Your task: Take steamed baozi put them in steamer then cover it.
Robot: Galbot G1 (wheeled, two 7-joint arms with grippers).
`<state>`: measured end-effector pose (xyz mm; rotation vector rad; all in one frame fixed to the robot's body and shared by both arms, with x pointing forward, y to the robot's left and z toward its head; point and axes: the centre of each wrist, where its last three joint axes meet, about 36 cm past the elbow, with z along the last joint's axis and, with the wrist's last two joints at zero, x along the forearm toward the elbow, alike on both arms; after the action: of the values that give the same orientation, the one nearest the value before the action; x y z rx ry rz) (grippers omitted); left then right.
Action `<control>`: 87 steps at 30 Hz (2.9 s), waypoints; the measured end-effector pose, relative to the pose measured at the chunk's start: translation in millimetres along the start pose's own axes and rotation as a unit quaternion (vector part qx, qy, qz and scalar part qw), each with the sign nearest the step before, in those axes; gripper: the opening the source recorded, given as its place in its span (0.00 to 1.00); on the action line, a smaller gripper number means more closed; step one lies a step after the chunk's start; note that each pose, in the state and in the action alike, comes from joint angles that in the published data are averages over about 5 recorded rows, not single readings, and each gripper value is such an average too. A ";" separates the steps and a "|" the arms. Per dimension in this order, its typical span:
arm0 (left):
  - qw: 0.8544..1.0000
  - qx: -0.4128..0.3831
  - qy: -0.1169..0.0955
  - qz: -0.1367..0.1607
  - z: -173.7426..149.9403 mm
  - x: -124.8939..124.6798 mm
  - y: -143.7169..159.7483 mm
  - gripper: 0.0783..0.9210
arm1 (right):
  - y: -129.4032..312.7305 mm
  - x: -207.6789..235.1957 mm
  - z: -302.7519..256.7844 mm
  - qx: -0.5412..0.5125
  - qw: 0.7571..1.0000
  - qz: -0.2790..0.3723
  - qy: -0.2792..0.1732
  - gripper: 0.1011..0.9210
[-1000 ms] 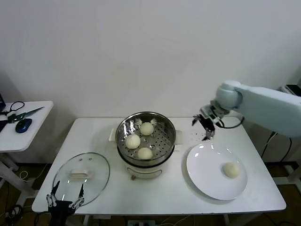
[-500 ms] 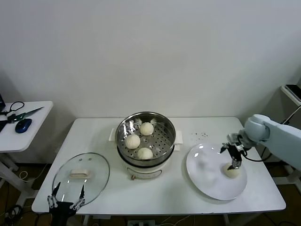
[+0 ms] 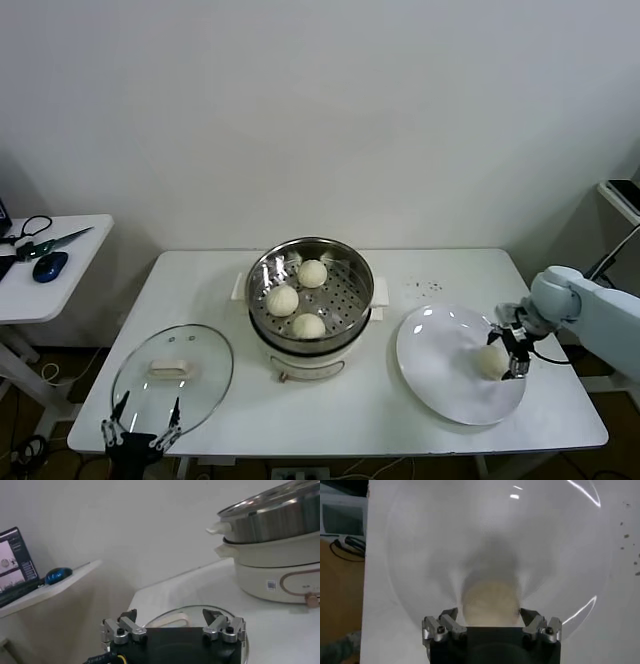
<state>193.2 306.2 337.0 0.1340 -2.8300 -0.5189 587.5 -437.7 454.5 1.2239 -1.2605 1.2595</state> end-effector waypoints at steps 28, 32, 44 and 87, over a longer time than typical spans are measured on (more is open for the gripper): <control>1.000 0.003 -0.004 0.005 -1.0 -0.8 -3.6 0.88 | -27.2 30.6 -14.0 -0.016 1.000 0.016 -0.019 0.68; 1.000 0.005 -0.010 0.009 -3.3 -2.5 -5.4 0.88 | -50.7 64.7 -30.1 -0.013 0.999 0.034 -0.028 0.68; 0.999 0.015 -0.021 0.027 -7.6 -3.8 -12.2 0.88 | -122.1 193.4 -143.1 0.030 0.995 0.074 -0.068 0.69; 0.998 0.016 -0.028 0.046 -7.1 -11.7 -10.2 0.88 | -126.4 116.8 -362.2 0.115 0.992 0.018 -0.039 0.73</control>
<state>206.9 295.9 336.9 -0.0052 -2.8826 -0.4656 696.2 -75.8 588.8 1.4316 -1.2228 1.4251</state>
